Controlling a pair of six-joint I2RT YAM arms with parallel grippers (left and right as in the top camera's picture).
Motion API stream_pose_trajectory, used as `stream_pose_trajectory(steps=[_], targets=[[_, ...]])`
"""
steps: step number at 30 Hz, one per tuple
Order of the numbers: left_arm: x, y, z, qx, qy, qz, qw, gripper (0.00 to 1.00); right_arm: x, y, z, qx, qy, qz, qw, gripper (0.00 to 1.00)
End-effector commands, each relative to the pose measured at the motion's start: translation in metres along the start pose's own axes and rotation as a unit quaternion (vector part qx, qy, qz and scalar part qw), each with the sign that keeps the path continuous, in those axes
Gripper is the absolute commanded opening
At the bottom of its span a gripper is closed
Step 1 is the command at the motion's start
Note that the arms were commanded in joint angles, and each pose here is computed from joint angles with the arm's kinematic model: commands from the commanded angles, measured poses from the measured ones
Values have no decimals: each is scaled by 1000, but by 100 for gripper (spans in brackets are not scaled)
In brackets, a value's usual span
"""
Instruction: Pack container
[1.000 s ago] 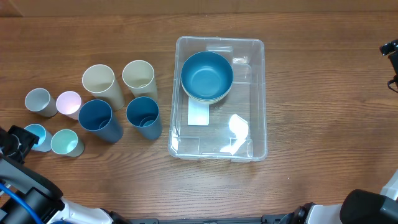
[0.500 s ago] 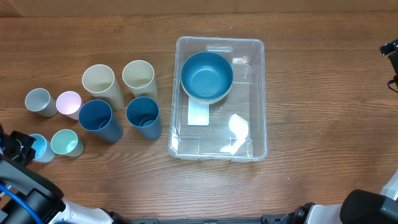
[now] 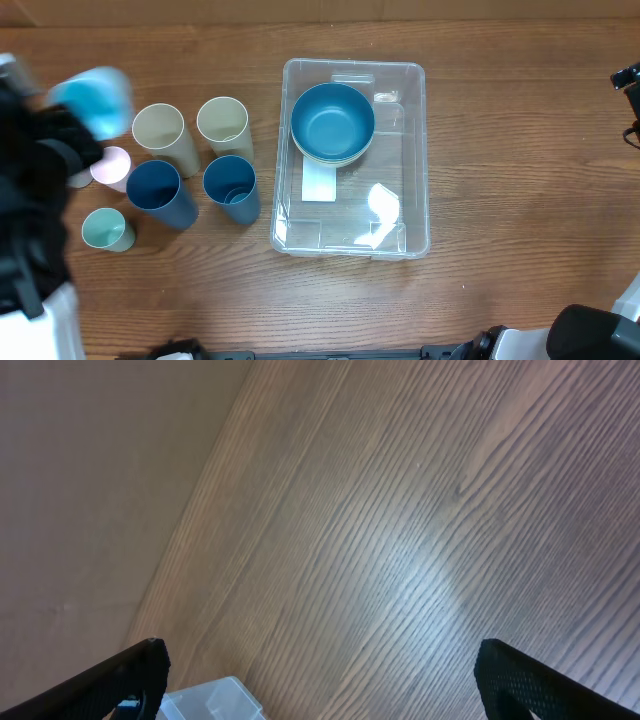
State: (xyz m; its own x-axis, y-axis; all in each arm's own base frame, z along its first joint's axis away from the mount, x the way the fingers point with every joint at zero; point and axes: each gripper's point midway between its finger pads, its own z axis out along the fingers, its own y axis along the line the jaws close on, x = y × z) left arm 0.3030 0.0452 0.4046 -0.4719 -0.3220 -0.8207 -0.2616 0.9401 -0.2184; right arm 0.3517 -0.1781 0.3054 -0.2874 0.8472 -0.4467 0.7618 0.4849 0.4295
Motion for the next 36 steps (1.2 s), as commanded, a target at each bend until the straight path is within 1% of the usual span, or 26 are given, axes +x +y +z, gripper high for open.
stream_pose_trajectory(steps=[1,2,3,4,5,7,10,11,14,19,20,24,27,30,32,33,34,35,36], targets=[[32,-96,5,124,37,144,981,4,-2,0,-5,-3,-7,2,1000,100],[43,-116,7,149,48,173,972,4,-2,0,-5,-3,-7,2,1000,100],[59,-142,13,181,67,213,958,4,-2,0,-5,-3,-7,2,1000,100],[70,-158,17,200,78,239,947,4,-2,0,-5,-3,-7,2,1000,100],[93,-183,26,230,101,288,924,4,-2,0,-5,-3,-7,2,1000,100],[135,-220,49,255,145,346,891,4,-2,0,-5,-3,-7,2,1000,100],[178,-257,84,270,176,379,867,4,-2,0,-5,-3,-7,2,1000,100],[198,-274,99,280,187,387,858,4,-2,0,-5,-3,-7,2,1000,100],[244,-298,132,284,215,405,842,4,-2,0,-5,-3,-7,2,1000,100],[298,-300,157,280,275,416,820,4,-2,0,-5,-3,-7,2,1000,100],[316,-302,165,289,295,416,810,4,-2,0,-5,-3,-7,2,1000,100],[345,-302,178,296,325,413,797,5,-2,0,-5,-3,-7,2,1000,100],[355,-304,188,296,326,414,797,4,-2,0,-5,-3,-7,2,1000,100],[356,-309,192,302,321,411,798,5,-2,0,-5,-3,-7,2,1000,100],[357,-311,189,311,323,407,796,8,-2,0,-5,-3,-7,2,1000,100],[357,-311,189,313,324,407,795,14,-2,0,-5,-3,-7,2,1000,100],[358,-312,187,316,326,405,794,22,-2,0,-5,-3,-7,2,1000,100],[358,-314,184,324,329,401,791,33,-2,0,-5,-3,-7,2,1000,100],[356,-316,180,331,329,398,790,50,-2,0,-5,-3,-7,2,1000,100]])
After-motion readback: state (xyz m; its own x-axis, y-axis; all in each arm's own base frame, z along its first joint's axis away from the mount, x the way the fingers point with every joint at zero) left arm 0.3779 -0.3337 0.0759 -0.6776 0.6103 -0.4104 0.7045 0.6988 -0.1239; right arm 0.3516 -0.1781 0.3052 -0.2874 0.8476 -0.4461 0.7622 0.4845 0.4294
